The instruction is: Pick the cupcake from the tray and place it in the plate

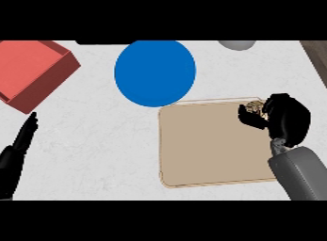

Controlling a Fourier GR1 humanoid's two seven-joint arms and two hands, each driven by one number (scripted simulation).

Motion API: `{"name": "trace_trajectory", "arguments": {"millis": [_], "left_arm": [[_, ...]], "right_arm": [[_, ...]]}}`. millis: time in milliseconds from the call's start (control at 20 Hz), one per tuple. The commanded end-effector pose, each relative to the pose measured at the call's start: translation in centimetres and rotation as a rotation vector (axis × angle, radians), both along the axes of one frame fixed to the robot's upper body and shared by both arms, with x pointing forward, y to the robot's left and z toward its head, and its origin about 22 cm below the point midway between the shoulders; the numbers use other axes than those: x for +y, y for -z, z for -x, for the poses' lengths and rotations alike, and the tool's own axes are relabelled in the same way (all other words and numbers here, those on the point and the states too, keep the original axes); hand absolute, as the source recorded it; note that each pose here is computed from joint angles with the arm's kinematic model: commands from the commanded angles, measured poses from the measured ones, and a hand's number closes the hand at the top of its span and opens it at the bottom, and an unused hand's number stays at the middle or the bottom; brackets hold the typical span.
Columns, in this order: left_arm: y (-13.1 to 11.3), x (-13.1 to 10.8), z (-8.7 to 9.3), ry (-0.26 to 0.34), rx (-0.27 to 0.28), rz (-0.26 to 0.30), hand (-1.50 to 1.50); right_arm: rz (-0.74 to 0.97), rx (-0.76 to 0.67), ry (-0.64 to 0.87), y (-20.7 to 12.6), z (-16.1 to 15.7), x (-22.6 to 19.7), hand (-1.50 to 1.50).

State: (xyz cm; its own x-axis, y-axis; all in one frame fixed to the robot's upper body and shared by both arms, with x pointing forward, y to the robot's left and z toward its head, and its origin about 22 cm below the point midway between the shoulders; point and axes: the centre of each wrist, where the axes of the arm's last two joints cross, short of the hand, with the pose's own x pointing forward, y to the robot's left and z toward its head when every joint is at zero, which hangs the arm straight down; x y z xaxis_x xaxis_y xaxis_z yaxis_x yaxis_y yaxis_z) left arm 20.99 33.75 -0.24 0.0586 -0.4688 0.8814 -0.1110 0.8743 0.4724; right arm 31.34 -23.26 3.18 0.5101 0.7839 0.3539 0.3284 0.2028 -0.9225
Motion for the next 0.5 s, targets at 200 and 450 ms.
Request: {"name": "trace_trajectory", "arguments": {"millis": [200, 450], "left_arm": [[-0.7, 0.6, -0.9, 0.016, 0.007, -0.004, 0.00], [1.1, 0.2, 0.8, 0.026, -0.010, -0.001, 0.00]], "right_arm": [[0.036, -0.308, -0.241, -7.6, 2.7, 6.9, 1.50], [0.001, -0.318, -0.362, -11.2, 2.5, 10.7, 1.50]]}}
